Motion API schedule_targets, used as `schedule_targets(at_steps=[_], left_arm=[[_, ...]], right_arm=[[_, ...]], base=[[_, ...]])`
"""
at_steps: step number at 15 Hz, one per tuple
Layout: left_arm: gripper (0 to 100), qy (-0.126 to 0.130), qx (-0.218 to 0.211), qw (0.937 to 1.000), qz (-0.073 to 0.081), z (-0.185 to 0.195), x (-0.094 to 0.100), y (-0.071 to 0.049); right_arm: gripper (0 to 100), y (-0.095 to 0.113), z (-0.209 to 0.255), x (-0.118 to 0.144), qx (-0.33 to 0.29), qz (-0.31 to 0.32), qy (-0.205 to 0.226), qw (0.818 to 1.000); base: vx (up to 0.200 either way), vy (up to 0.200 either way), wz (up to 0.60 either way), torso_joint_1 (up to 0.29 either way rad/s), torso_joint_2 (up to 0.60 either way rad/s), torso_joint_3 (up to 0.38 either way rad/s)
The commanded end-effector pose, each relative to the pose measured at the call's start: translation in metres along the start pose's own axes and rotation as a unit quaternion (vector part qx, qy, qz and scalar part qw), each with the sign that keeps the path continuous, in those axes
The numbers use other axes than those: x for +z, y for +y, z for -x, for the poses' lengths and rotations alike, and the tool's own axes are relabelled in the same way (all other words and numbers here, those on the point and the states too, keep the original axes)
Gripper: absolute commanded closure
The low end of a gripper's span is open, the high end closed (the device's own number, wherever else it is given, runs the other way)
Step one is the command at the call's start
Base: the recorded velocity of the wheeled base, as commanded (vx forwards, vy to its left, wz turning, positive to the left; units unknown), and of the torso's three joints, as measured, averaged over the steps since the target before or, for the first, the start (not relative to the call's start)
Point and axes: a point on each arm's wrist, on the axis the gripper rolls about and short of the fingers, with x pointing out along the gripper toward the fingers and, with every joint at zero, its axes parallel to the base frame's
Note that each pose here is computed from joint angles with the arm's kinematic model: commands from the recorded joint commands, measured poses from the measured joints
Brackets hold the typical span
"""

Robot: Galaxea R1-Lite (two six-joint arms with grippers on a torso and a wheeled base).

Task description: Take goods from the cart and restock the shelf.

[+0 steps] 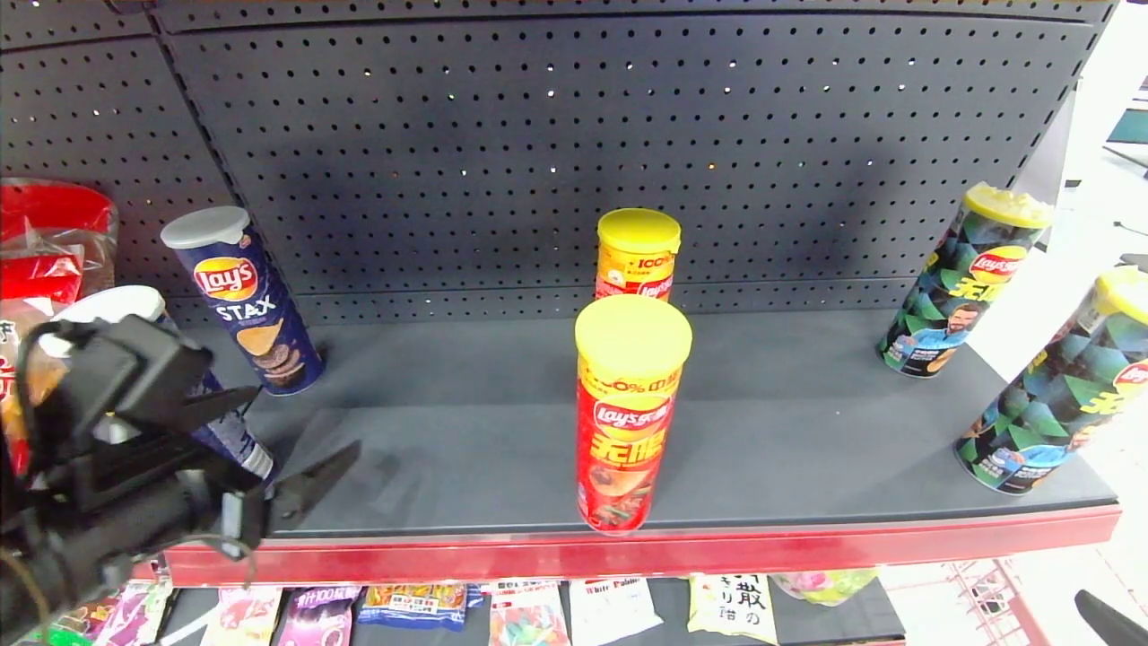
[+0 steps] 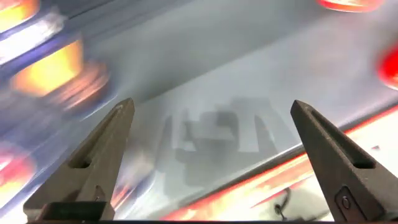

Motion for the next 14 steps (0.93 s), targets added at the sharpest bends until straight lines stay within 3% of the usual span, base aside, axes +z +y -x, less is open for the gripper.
schedule_targets(at_steps=[1, 2, 4, 6, 7, 8, 9, 10, 12, 14], left_arm=[[0, -0.041, 0.113, 0.9899, 0.075, 0.081, -0.011, 0.022], [0, -0.03, 0.124, 0.9877, 0.09, 0.106, -0.023, 0.017], [0, -0.011, 0.143, 0.9848, 0.099, 0.137, -0.053, 0.005], [0, 0.019, 0.197, 0.9723, 0.124, 0.153, -0.089, -0.009], [0, 0.014, 0.216, 0.9672, 0.132, 0.155, -0.105, -0.016], [0, 0.013, 0.217, 0.9672, 0.132, 0.155, -0.106, -0.017], [0, -0.029, 0.205, 0.9693, 0.133, 0.158, -0.13, -0.026], [0, -0.035, 0.196, 0.97, 0.139, 0.153, -0.134, -0.026], [0, -0.075, 0.2, 0.964, 0.158, 0.141, -0.141, -0.024], [0, -0.09, 0.214, 0.9589, 0.163, 0.139, -0.142, -0.022]], right_arm=[[0, 0.001, 0.006, -0.005, -0.001, 0.006, -0.014, 1.0], [0, 0.001, 0.009, -0.007, -0.008, 0.006, -0.022, 1.0], [0, 0.002, 0.014, -0.014, -0.015, 0.007, -0.037, 0.999], [0, 0.003, 0.019, -0.024, -0.032, 0.009, -0.047, 0.998], [0, 0.003, 0.021, -0.026, -0.04, 0.009, -0.054, 0.998], [0, 0.003, 0.021, -0.026, -0.041, 0.009, -0.055, 0.998], [0, 0.003, 0.022, -0.032, -0.06, 0.008, -0.052, 0.997], [0, 0.003, 0.023, -0.037, -0.064, 0.008, -0.054, 0.996], [0, 0.004, 0.026, -0.051, -0.065, 0.009, -0.062, 0.996], [0, 0.006, 0.032, -0.063, -0.069, 0.007, -0.046, 0.997]], base=[[0.0, 0.0, 0.0, 0.0, 0.0, 0.0], [0.0, 0.0, 0.0, 0.0, 0.0, 0.0], [0.0, 0.0, 0.0, 0.0, 0.0, 0.0], [0.0, 0.0, 0.0, 0.0, 0.0, 0.0], [0.0, 0.0, 0.0, 0.0, 0.0, 0.0], [0.0, 0.0, 0.0, 0.0, 0.0, 0.0], [0.0, 0.0, 0.0, 0.0, 0.0, 0.0], [0.0, 0.0, 0.0, 0.0, 0.0, 0.0], [0.0, 0.0, 0.0, 0.0, 0.0, 0.0], [0.0, 0.0, 0.0, 0.0, 0.0, 0.0]])
